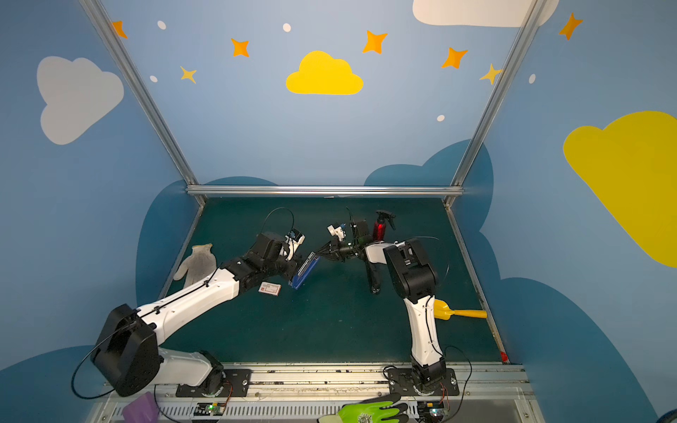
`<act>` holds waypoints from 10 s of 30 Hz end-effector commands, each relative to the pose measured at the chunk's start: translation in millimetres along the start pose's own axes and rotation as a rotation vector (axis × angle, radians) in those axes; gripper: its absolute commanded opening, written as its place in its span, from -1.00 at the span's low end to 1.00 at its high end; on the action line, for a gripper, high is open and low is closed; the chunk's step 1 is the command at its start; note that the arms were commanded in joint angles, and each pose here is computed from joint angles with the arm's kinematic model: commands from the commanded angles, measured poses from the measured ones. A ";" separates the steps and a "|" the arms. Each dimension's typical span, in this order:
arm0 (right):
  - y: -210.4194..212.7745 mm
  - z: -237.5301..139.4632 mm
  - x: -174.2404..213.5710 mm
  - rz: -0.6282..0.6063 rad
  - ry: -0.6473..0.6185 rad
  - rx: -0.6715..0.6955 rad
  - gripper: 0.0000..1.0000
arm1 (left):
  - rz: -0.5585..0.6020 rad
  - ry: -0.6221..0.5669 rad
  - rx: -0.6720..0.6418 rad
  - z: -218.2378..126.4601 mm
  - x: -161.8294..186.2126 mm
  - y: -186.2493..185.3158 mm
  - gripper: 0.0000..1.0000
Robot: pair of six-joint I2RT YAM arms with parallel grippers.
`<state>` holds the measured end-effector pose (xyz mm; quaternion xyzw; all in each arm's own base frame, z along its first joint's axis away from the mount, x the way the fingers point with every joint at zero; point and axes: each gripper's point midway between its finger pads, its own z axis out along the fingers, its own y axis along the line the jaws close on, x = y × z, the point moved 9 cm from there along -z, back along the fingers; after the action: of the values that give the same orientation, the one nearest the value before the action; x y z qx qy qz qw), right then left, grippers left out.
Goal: Load the staples into the stapler
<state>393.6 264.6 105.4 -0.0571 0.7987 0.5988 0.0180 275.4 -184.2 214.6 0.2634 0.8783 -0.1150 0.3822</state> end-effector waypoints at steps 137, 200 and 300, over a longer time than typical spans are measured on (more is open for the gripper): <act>42.4 -28.3 75.0 -0.184 0.242 0.733 0.10 | -0.185 0.097 -0.369 13.8 91.9 -38.3 0.47; 33.5 19.3 -39.4 0.033 -0.100 1.083 0.12 | -0.571 -0.048 -0.265 -52.7 113.7 -4.6 0.56; 29.7 -186.6 181.3 0.166 -0.258 0.714 0.30 | 0.986 0.101 0.541 89.7 -27.5 -109.7 0.53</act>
<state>218.6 82.1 169.4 0.0877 0.9576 0.2595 0.0889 291.2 -318.3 182.6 0.6726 0.6653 -0.1527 0.2857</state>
